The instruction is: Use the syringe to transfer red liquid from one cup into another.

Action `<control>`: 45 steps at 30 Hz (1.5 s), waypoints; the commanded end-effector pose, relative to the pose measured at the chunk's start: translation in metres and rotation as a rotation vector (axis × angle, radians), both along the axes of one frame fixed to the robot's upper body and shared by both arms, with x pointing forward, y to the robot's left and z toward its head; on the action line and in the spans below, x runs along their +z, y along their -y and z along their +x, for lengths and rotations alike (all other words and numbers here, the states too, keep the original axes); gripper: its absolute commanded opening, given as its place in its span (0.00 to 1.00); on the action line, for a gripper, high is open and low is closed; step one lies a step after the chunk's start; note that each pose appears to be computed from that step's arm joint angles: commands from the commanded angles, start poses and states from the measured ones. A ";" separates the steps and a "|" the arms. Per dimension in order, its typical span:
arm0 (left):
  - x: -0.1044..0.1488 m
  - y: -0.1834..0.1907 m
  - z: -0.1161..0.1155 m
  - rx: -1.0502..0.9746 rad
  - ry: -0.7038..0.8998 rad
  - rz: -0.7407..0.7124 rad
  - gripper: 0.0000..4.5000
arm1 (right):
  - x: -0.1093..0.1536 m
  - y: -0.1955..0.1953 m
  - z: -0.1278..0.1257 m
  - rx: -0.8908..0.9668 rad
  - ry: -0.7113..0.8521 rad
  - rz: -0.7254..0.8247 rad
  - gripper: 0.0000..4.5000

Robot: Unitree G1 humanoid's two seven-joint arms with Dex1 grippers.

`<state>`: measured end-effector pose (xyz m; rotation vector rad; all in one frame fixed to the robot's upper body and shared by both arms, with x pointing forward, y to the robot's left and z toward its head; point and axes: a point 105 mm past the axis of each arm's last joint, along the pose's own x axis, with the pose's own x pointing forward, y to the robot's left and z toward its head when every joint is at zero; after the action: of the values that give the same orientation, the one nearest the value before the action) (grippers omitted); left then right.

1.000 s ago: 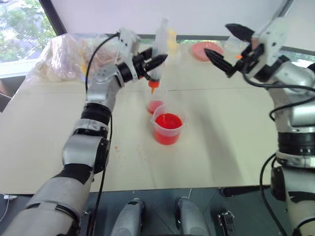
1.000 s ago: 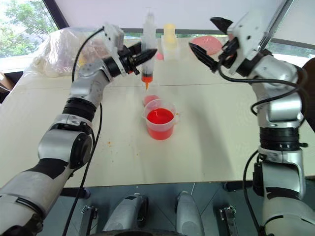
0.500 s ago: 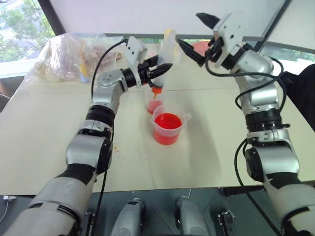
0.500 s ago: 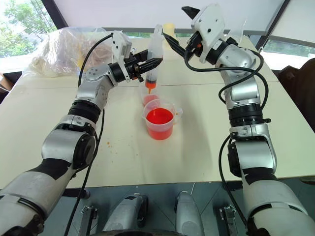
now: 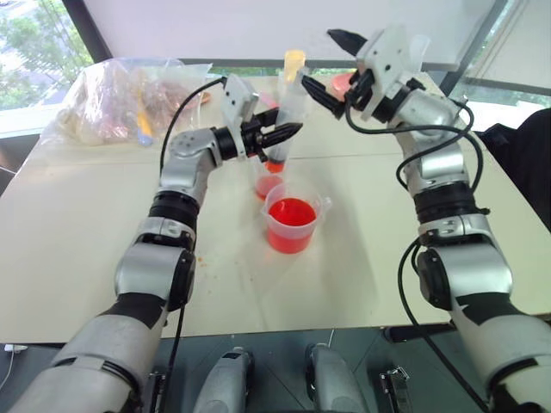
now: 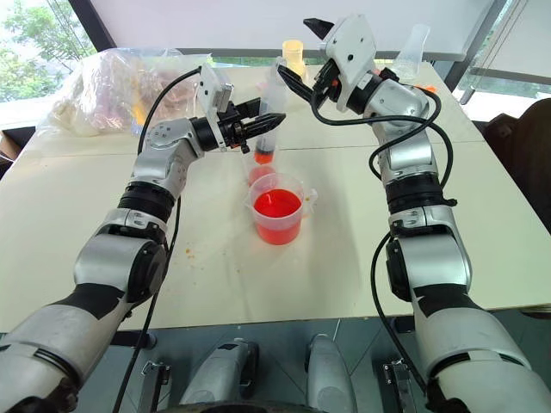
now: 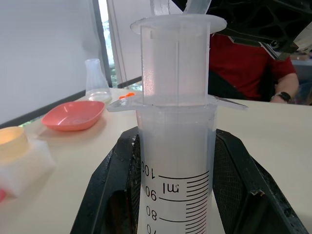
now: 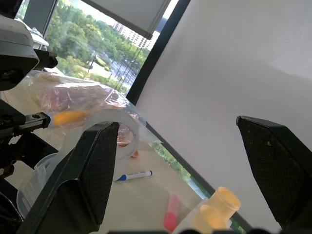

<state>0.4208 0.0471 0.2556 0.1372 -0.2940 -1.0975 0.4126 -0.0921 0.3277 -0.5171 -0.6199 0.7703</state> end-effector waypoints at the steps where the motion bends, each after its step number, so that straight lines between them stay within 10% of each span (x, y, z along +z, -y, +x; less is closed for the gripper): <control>1: 0.017 0.002 -0.003 -0.004 0.067 0.000 0.32 | 0.025 -0.014 -0.014 0.074 0.091 0.000 0.47; 5: 0.022 0.002 -0.003 -0.002 0.075 -0.014 0.32 | 0.021 -0.019 -0.016 0.102 0.073 -0.007 0.01; 45: 0.063 0.002 -0.020 -0.039 0.133 -0.052 0.32 | -0.048 -0.066 -0.027 0.275 -0.181 0.000 0.01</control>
<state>0.4135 0.0511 0.2672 0.1297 -0.2703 -1.1223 0.3988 -0.0640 0.3000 -0.3290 -0.5662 0.9067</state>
